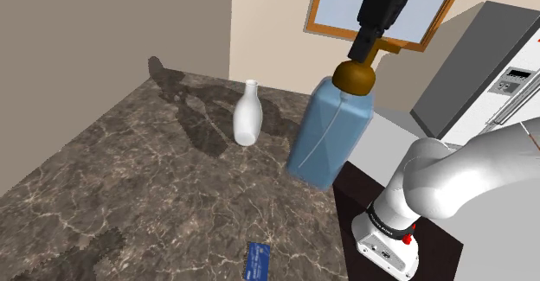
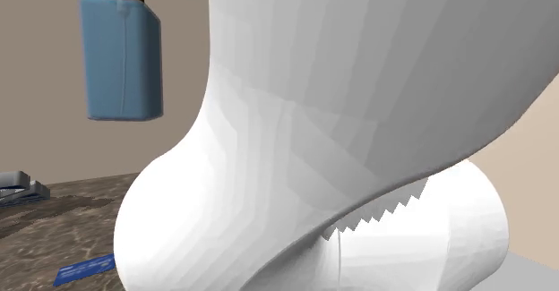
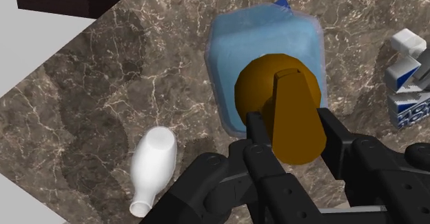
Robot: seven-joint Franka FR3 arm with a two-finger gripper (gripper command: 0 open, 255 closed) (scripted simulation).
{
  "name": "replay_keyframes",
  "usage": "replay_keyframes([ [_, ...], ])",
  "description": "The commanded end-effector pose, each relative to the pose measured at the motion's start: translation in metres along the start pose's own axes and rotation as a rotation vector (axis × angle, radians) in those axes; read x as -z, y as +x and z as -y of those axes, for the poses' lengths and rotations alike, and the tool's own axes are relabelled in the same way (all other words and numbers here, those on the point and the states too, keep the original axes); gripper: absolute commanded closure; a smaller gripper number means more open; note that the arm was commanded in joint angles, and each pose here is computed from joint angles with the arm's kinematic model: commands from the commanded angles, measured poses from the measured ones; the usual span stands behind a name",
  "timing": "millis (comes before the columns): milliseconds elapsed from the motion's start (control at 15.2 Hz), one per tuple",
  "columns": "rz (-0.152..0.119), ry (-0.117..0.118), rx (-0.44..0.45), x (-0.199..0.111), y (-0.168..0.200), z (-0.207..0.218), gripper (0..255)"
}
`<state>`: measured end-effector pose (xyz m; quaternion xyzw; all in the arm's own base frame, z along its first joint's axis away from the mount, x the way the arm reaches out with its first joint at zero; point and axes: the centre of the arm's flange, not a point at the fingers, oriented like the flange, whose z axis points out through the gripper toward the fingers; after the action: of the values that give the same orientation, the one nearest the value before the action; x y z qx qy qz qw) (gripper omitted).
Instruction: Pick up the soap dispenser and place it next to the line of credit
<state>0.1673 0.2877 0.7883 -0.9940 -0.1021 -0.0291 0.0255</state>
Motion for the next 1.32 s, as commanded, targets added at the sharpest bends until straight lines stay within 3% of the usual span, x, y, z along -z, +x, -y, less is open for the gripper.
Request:
replay_keyframes([
  [0, -0.001, 0.0, 0.0, -0.011, -0.001, 0.0, 255],
  [1254, -0.001, 0.0, 0.0, -0.111, -0.008, -0.004, 255],
])
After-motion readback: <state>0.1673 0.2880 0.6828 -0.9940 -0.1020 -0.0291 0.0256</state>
